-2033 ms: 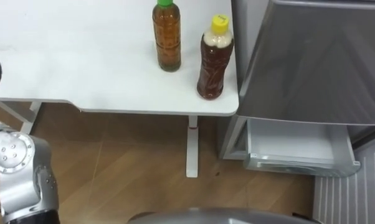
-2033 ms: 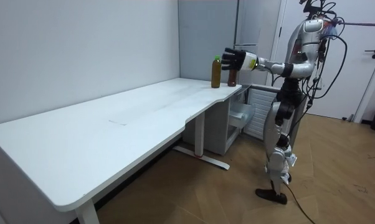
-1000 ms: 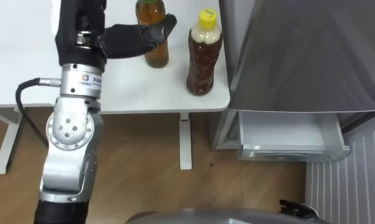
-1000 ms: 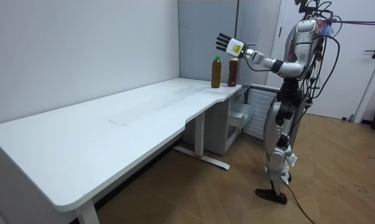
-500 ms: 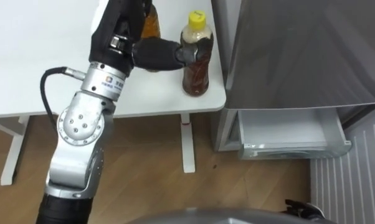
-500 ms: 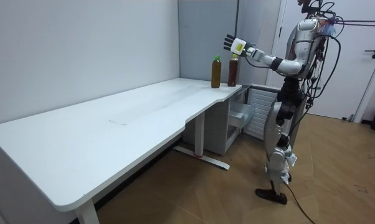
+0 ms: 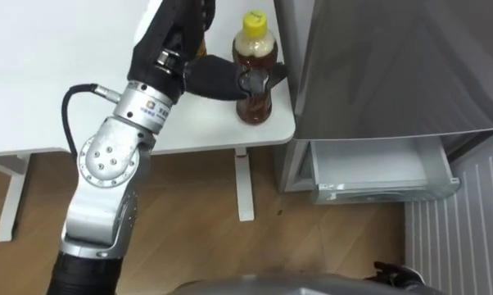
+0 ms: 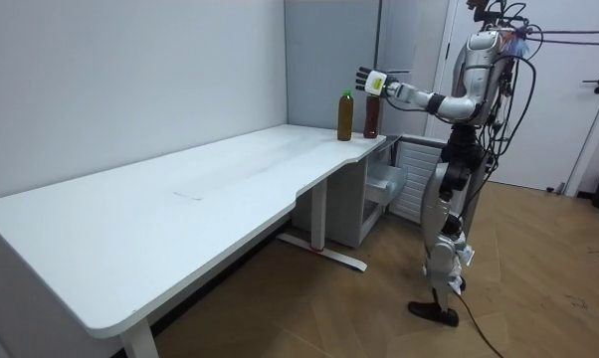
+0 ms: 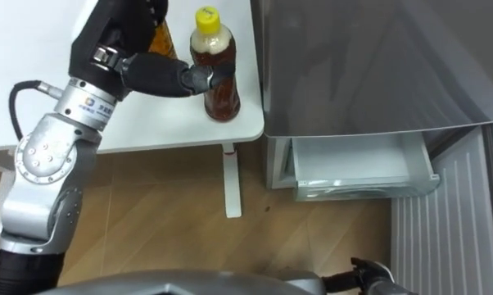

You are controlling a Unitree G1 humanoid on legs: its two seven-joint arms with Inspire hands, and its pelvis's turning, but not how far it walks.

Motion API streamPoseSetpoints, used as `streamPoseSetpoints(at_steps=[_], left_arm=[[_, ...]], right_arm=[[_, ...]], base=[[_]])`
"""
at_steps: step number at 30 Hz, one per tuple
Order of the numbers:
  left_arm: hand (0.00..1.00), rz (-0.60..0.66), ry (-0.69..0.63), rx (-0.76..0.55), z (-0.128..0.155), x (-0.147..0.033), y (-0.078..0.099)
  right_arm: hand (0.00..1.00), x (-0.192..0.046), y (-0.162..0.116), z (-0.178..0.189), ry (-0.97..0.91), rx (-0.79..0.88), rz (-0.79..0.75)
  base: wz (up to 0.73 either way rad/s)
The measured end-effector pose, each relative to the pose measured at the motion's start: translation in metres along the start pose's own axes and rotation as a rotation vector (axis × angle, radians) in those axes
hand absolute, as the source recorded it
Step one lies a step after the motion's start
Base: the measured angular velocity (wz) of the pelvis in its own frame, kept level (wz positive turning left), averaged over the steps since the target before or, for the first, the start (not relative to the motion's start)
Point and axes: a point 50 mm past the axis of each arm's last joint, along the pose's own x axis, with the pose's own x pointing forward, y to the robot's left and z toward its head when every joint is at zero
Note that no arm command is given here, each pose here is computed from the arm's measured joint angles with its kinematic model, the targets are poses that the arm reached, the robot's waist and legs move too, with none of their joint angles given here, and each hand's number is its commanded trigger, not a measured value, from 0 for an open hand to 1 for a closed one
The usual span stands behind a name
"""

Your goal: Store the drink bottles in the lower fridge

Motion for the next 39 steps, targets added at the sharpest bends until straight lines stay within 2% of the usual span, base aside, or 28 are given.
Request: streamPoseSetpoints(at_steps=[5,15,33,39], left_arm=[[0.0,-0.008,0.071,-0.016,-0.011,-0.001,0.0],[0.0,-0.019,0.116,-0.018,-0.019,-0.002,0.001],[0.0,-0.029,0.172,-0.053,-0.03,-0.003,0.0],[0.0,-0.025,0.197,-0.137,-0.038,-0.005,0.0]], right_arm=[[0.0,0.001,0.004,0.002,0.01,-0.05,0.019],[0.0,0.0,0.004,-0.001,0.035,-0.146,0.024],[0.0,0.0,0.003,-0.004,0.075,-0.146,0.022],[0.0,0.0,0.005,-0.008,0.092,-0.144,0.008]], base=[[0.0],[-0.02],[-0.01],[0.0]])
